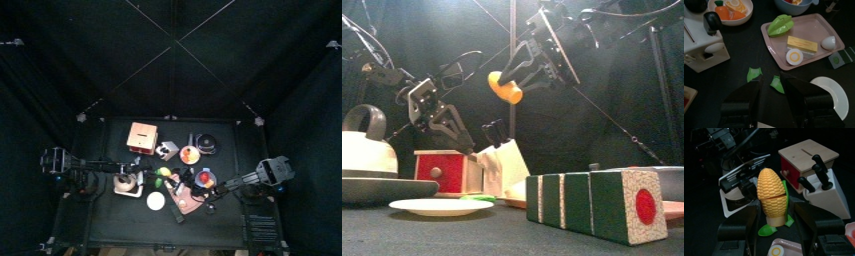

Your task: Peel corn husk

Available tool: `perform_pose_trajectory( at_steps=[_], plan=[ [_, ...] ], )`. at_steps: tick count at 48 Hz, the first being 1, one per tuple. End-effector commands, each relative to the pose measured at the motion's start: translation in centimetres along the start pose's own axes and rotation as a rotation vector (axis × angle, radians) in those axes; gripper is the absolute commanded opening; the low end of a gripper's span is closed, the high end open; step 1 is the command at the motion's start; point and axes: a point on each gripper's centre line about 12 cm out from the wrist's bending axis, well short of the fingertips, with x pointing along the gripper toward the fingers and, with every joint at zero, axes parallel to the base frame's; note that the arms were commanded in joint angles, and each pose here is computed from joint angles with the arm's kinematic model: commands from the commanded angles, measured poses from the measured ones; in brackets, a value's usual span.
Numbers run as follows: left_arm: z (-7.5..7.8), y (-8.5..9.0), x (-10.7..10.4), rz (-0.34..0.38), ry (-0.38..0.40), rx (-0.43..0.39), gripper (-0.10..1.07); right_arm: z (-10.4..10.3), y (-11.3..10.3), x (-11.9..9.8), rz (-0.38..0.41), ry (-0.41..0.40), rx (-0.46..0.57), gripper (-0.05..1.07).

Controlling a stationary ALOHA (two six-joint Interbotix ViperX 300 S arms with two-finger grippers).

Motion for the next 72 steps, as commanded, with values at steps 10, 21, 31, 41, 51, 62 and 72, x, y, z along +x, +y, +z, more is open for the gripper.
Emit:
perform_pose_trajectory(
  at_steps=[10, 21, 31, 41, 51, 62, 72],
  plan=[
    [3.3, -0.4, -3.5, -0.012, -0.224, -0.141, 0.75, 1.4, 0.1, -0.2, -0.020, -0.071, -0.010, 0.56],
    [4.2, -0.6, -4.8, -0.012, -0.421, -0.328, 0.75, 2.5, -0.2, 0.5, -0.129, -0.146, -0.010, 0.56],
    [4.8, -2.1, -4.6, -0.063, -0.473, -0.308, 0.76, 2.8, 1.4, 2.8, -0.216, -0.106, -0.148, 0.56],
    [4.7, -2.2, -4.4, -0.063, -0.474, -0.296, 0.84, 3.5, 3.0, 3.6, -0.309, -0.049, -0.231, 0.57],
    [4.8, -2.5, -4.3, -0.082, -0.494, -0.274, 1.01, 3.5, 3.9, 4.3, -0.303, -0.064, -0.255, 0.57],
    [4.9, -2.3, -4.1, -0.078, -0.550, -0.270, 1.03, 3.6, 4.3, 4.3, -0.281, -0.066, -0.250, 0.57],
    [4.7, -2.4, -3.2, -0.076, -0.541, -0.278, 1.03, 3.7, 4.5, 4.5, -0.275, -0.067, -0.249, 0.57]
  ],
)
